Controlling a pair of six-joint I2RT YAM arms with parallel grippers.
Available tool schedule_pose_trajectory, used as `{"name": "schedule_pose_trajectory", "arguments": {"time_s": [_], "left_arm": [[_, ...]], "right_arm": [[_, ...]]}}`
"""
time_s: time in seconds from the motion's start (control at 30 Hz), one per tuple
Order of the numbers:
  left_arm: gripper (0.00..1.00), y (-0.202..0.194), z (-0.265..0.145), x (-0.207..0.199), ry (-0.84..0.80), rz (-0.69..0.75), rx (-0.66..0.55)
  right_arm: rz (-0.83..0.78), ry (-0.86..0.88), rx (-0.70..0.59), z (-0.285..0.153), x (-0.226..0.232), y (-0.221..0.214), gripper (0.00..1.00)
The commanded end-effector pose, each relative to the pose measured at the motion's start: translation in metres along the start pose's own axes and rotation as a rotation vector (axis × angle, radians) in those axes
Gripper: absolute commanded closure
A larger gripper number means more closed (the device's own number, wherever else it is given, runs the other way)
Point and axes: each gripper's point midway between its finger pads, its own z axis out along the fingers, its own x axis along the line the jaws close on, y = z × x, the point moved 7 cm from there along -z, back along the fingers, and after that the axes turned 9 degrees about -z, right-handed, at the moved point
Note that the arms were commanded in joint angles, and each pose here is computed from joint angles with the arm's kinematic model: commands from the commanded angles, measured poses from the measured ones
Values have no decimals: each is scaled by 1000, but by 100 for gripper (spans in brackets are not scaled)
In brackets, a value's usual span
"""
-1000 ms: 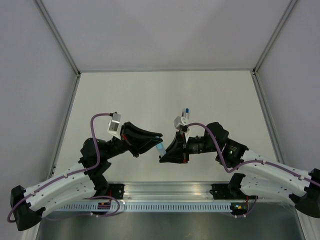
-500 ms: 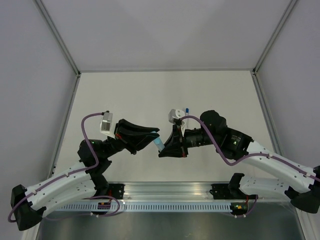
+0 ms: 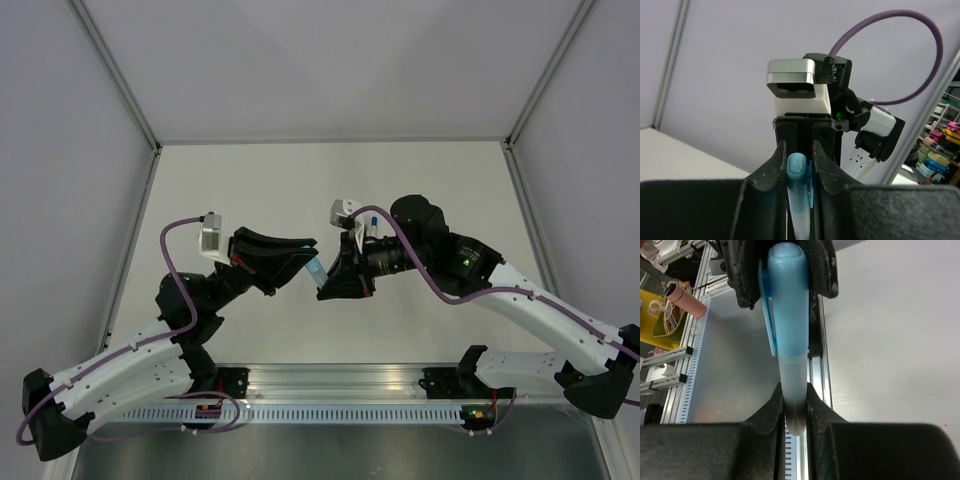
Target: Insert the pens into the pen caps
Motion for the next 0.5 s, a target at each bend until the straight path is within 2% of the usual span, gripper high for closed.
{"name": "schedule_pose_trajectory", "arguments": {"time_s": [0.0, 0.03, 0.1, 0.13, 0.2, 0.23, 0.4, 0.47], "left_arm": [[81, -74, -41, 26, 216, -119, 485], [62, -65, -39, 24, 249, -98, 462], [47, -34, -33, 18, 343, -27, 382], [30, -24, -31, 15, 369, 2, 359], [22, -2, -30, 11, 464, 33, 328], [1, 4, -29, 8, 480, 43, 321], [0, 15, -43, 18, 625, 78, 247], [0, 0, -56, 35, 702, 79, 245]], "right_arm": [[-191, -92, -364, -8, -13, 79, 100], [-165, -96, -321, -5, -17, 63, 100], [-117, -133, -250, 0, -26, 24, 100], [-106, -145, -234, 1, -28, 12, 100], [-51, -168, -197, 2, -31, -20, 100], [-30, -183, -186, 3, -33, -29, 100], [141, -293, -160, 14, -52, -71, 100], [219, -389, -152, 23, -71, -82, 100]]}}
